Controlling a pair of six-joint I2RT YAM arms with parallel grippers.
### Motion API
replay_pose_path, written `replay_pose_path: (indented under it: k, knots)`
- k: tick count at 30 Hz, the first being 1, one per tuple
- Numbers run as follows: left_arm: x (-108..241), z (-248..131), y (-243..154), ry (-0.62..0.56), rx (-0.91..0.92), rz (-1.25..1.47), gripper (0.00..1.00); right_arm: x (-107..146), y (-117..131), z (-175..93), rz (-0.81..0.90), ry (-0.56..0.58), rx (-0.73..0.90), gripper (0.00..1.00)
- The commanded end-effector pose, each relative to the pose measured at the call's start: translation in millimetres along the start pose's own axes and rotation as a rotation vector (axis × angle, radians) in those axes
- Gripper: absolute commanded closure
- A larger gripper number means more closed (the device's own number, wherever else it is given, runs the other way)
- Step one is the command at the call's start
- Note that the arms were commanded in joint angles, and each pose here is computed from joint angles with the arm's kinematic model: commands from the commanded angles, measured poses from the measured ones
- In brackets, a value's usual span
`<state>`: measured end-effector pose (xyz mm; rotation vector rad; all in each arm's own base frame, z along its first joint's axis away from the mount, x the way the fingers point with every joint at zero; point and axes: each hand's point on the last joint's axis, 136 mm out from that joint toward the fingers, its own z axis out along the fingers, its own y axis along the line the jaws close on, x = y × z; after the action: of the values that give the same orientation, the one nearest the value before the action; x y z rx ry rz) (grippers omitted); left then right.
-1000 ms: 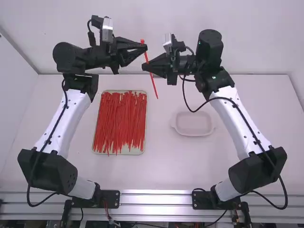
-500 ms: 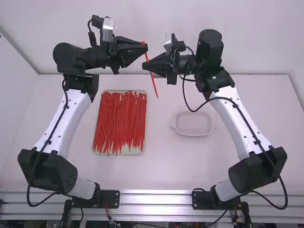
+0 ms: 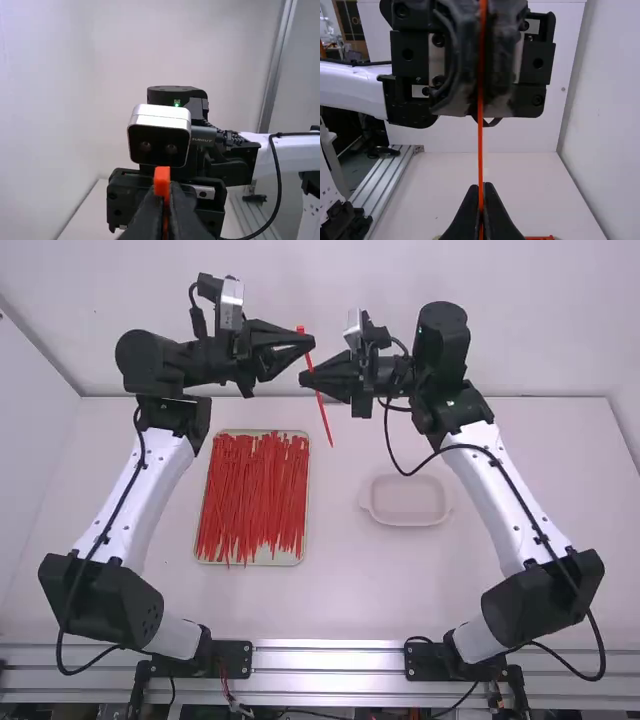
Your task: Fasten the cable tie
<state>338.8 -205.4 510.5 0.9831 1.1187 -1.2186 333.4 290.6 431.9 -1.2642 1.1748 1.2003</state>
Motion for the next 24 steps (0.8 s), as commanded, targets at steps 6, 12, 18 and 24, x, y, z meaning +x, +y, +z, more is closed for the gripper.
replay_pose_path:
  k: [6,12,18,24]
  knots:
    - [-13.7,1.6,-8.5,-0.014,0.007,0.051,0.98,-9.0,0.8,0.9,-0.024,-0.008,-0.005,1.0]
    - [-16.5,2.5,-6.0,-0.031,-0.009,0.05,0.98,-9.7,0.8,0.9,-0.029,-0.01,-0.005,1.0]
    - [-18.5,-10.9,1.9,-0.023,-0.041,0.066,0.98,-8.2,-3.4,-4.4,-0.02,-0.006,0.01,0.02]
    - [-22.2,-12.9,6.6,-0.042,-0.067,0.068,0.98,1.6,-12.1,-17.2,0.043,0.016,0.044,0.02]
